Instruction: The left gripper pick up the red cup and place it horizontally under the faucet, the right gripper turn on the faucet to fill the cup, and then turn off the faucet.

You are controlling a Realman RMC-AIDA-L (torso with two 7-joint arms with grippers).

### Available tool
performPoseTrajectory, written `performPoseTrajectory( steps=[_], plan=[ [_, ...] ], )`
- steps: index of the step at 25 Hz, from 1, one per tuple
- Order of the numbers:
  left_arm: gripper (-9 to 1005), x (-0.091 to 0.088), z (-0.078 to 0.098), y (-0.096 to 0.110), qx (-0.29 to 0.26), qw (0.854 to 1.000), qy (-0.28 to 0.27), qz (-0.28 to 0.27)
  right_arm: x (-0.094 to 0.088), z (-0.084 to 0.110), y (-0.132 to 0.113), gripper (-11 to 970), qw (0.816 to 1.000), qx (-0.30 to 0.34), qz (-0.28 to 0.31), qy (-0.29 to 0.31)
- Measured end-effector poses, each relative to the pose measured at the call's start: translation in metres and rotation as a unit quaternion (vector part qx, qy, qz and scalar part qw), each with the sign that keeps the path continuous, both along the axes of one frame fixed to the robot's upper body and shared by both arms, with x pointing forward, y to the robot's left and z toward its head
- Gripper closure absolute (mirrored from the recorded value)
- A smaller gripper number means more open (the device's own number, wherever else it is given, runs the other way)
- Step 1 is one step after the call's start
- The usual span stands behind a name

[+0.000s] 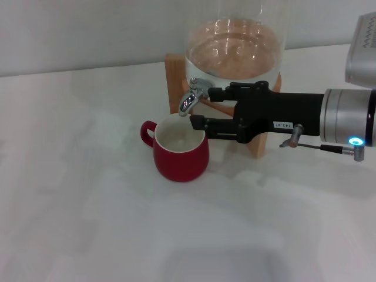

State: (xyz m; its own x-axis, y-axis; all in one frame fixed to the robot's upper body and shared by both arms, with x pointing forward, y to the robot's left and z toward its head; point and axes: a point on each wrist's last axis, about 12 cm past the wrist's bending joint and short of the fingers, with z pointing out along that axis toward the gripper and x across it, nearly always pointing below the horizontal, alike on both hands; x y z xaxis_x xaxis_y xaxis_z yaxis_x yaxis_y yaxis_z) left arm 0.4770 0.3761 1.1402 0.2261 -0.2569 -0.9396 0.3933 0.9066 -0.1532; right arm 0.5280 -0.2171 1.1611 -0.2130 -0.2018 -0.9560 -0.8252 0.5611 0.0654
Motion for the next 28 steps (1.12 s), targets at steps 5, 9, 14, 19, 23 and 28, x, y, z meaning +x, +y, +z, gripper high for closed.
performPoseTrajectory(
  steps=[5, 9, 14, 19, 23, 28],
  plan=[
    [116, -0.001, 0.0, 0.0, 0.0, 1.0, 0.001, 0.0, 0.0, 0.0, -0.005, 239, 1.0, 0.001, -0.01, 0.0],
    [116, -0.001, -0.001, 0.0, 0.0, 1.0, 0.001, -0.001, 0.0, -0.001, -0.006, 239, 1.0, 0.001, -0.011, 0.001],
    [116, -0.001, -0.001, 0.0, 0.0, 1.0, 0.001, -0.002, 0.0, 0.0, -0.006, 239, 1.0, 0.001, -0.011, 0.001],
    [115, -0.001, -0.001, 0.0, 0.001, 1.0, 0.002, 0.0, -0.003, 0.004, -0.003, 239, 1.0, 0.001, 0.003, -0.003],
    [115, -0.001, -0.001, 0.001, 0.001, 1.0, 0.004, 0.003, -0.011, 0.01, -0.004, 239, 1.0, 0.0, 0.014, -0.013],
    [114, 0.001, -0.001, 0.001, 0.0, 1.0, 0.004, 0.002, -0.015, 0.017, -0.027, 239, 0.999, -0.004, -0.023, -0.025]
  ],
)
